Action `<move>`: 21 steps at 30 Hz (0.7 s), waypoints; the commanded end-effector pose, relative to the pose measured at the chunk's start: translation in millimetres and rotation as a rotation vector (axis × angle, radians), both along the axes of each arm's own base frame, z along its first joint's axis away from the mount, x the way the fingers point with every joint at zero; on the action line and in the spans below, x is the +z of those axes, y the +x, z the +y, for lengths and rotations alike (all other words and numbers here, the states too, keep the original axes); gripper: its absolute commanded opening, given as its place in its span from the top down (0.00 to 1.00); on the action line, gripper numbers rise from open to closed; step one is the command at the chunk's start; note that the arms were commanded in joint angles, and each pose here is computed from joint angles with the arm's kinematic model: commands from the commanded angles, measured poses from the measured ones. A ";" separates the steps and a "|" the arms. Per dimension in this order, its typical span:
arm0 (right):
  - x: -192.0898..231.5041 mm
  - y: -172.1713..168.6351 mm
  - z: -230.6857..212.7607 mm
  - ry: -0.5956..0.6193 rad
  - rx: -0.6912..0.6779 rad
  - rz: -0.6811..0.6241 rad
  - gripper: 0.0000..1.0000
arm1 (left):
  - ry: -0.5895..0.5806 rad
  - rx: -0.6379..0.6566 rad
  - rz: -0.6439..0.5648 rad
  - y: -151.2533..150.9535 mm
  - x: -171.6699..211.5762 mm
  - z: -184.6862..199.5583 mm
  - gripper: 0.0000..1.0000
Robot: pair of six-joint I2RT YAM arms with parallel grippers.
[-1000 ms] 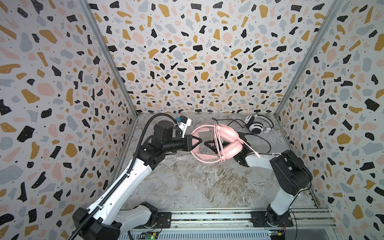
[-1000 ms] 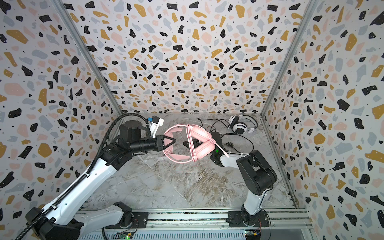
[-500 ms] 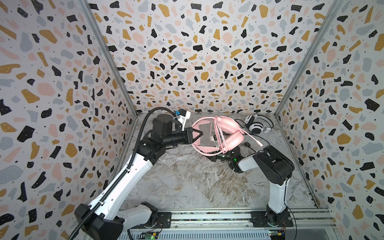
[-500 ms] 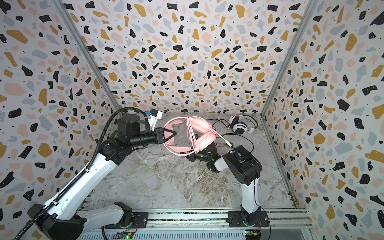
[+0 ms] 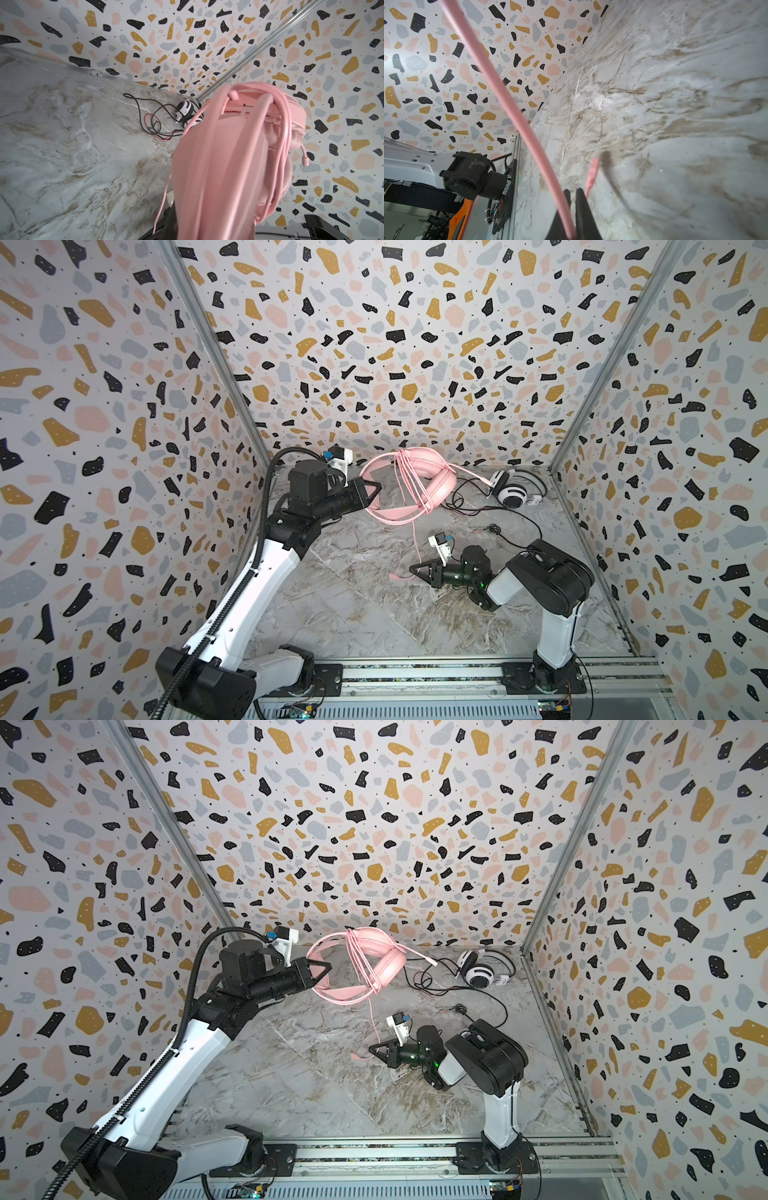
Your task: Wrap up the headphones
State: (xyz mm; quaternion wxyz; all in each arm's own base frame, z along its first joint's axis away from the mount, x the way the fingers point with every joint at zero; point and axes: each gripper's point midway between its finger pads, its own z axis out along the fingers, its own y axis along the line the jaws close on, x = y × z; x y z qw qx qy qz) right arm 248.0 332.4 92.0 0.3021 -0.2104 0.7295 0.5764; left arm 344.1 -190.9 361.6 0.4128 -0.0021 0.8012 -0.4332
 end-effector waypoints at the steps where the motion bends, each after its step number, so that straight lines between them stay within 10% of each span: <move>1: 19.5 -8.4 -7.5 0.031 -0.025 -0.053 0.92 | -0.065 0.059 -0.162 16.8 40.3 12.3 1.00; 21: 29.0 -16.7 -47.8 -0.289 -0.184 -0.191 1.00 | 0.072 0.282 -0.095 52.8 -14.7 94.5 1.00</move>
